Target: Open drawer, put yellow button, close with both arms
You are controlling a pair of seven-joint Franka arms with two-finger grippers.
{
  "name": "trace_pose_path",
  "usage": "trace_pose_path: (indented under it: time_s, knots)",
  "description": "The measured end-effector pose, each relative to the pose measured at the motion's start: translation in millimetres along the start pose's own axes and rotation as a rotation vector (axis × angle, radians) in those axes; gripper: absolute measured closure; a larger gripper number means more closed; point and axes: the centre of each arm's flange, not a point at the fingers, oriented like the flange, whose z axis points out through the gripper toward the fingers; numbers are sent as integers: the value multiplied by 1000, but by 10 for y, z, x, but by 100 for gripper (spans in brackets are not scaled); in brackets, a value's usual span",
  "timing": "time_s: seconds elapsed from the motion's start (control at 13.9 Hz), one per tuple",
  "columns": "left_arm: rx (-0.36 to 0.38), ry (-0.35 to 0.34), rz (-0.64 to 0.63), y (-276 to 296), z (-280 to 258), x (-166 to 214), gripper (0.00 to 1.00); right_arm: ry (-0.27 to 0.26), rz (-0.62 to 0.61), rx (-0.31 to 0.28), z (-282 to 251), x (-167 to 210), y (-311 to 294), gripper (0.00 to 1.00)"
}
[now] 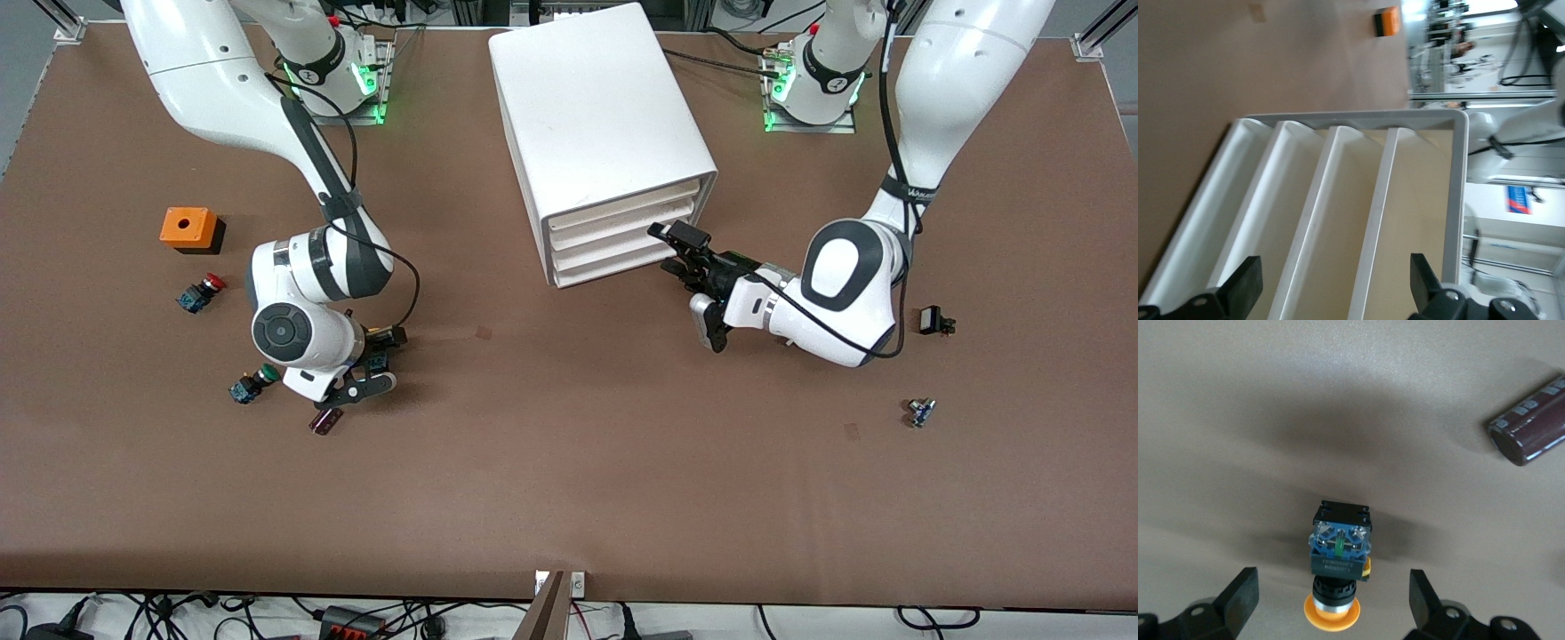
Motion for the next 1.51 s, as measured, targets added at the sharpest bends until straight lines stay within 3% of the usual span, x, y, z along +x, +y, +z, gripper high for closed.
trace_pose_path:
  time_s: [0.22, 0.36, 0.5, 0.65, 0.79, 0.94, 1.01, 1.08, 1.15, 1.37, 1.51]
  knots:
    - [-150, 0, -7, -261, 115, -175, 7, 15, -19, -1, 49, 27, -2, 0]
    - [-188, -19, 2, -264, 158, -229, 12, 22, -22, -2, 111, 46, -1, 0]
    - [-213, -35, 54, -250, 205, -263, 25, 23, -22, -2, 164, 57, -1, 0]
    - [-229, -47, 69, -290, 291, -315, 27, 21, -22, -2, 189, 58, 0, 2]
    - [-243, -58, 62, -337, 388, -374, 30, 17, -22, -1, 223, 57, 2, 24]
    - [-260, -66, 65, -347, 481, -411, 31, 14, -21, -1, 243, 56, 12, 30]
    - [-273, -67, 67, -341, 536, -423, 37, 14, -20, -1, 244, 56, 17, 39]
    - [-282, -70, 68, -344, 589, -443, 46, 14, -19, -1, 244, 56, 20, 53]
    - [-288, -73, 69, -353, 623, -463, 60, 15, -19, -1, 234, 56, 19, 59]
    - [-302, -70, 66, -355, 637, -483, 88, 28, -19, -1, 170, 85, 21, 59]
    - [-302, -67, 65, -360, 625, -485, 89, 42, -20, -2, -27, 139, 23, 59]
